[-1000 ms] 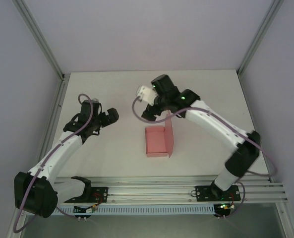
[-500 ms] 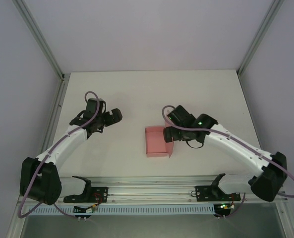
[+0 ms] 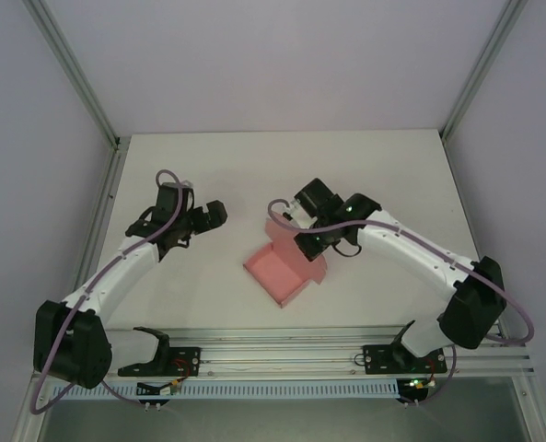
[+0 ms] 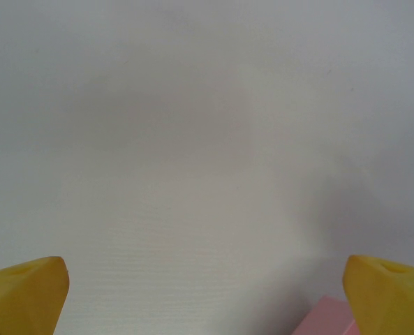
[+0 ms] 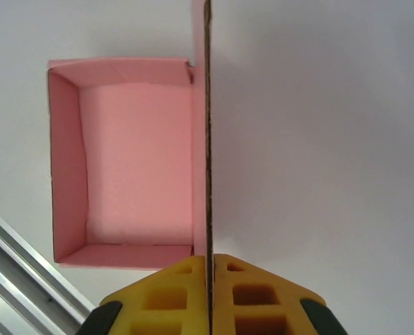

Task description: Assemble paper box

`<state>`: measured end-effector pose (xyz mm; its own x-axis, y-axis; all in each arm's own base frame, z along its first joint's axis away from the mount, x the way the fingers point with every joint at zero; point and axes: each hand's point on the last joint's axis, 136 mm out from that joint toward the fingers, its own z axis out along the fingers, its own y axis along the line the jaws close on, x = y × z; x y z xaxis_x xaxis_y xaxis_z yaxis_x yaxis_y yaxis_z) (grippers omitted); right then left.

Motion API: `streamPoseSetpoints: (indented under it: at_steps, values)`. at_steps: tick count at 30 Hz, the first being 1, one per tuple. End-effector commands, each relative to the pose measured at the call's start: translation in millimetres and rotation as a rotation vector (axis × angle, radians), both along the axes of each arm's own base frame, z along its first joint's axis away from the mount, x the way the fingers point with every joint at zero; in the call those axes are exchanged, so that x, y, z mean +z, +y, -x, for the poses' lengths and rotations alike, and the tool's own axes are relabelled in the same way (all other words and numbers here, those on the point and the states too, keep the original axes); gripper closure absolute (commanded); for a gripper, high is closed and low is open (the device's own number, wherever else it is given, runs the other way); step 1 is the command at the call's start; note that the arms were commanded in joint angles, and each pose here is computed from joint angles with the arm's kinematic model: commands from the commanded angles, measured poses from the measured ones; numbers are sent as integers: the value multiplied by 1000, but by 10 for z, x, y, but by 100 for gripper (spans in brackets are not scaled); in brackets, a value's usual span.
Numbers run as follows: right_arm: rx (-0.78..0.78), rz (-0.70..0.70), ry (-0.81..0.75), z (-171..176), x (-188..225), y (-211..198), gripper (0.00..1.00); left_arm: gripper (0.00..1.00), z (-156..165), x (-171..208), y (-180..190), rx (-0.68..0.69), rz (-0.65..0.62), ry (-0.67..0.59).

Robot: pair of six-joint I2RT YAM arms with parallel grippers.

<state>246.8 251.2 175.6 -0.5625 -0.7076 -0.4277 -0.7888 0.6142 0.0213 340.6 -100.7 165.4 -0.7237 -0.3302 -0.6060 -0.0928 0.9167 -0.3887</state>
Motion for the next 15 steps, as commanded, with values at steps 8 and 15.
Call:
streamPoseSetpoints:
  at_steps: [8, 15]
  values:
    - [891, -16, -143, -326, 214, 249, 97, 0, 276, 258, -423, -345, 107, -143]
    - [990, 127, -65, -649, -131, 258, 89, 0, 518, 156, -660, -579, 118, -184]
